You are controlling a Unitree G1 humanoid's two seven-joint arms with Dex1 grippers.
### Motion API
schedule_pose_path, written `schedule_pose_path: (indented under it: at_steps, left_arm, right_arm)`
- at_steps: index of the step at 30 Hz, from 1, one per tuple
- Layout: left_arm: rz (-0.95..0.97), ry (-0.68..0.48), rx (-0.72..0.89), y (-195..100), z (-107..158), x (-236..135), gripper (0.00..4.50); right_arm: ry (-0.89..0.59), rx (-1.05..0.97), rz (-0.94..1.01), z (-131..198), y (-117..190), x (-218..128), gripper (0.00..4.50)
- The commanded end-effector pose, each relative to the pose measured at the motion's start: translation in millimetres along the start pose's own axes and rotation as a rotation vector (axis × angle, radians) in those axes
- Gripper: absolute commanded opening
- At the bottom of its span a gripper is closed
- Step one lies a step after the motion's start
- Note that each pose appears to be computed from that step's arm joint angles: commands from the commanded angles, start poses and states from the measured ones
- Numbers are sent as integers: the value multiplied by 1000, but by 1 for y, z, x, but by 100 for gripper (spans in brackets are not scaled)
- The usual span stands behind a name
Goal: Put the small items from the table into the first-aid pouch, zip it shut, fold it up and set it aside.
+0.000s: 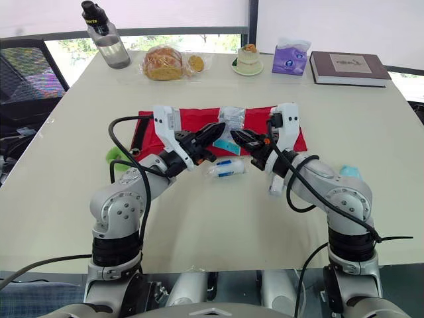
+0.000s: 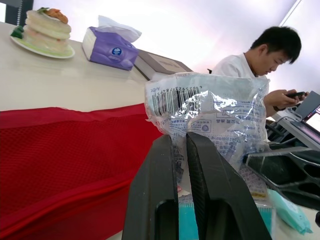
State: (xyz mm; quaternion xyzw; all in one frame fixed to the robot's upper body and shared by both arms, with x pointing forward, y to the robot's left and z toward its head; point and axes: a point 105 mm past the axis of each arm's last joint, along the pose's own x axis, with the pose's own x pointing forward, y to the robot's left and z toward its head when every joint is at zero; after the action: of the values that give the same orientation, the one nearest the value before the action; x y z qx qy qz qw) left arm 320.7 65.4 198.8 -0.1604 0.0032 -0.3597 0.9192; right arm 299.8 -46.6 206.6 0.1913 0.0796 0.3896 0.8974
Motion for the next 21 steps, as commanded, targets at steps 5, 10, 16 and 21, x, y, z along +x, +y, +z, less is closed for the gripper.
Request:
schedule_pose_path:
  at_steps: [5, 10, 16, 21]
  left_arm:
    - [-44, -48, 23, -12, 11, 2, 0]
    - [-42, -54, 20, -12, 11, 1, 0]
    - [-33, -57, 20, -10, 12, -1, 0]
    - [-27, -68, -26, -4, 14, -5, 0]
  right_arm:
    - [-36, -17, 30, 8, 12, 0, 166]
    - [-37, -20, 9, 9, 8, 0, 166]
    - [-40, -18, -27, 9, 2, -1, 8]
    - [-38, -24, -75, 9, -10, -3, 8]
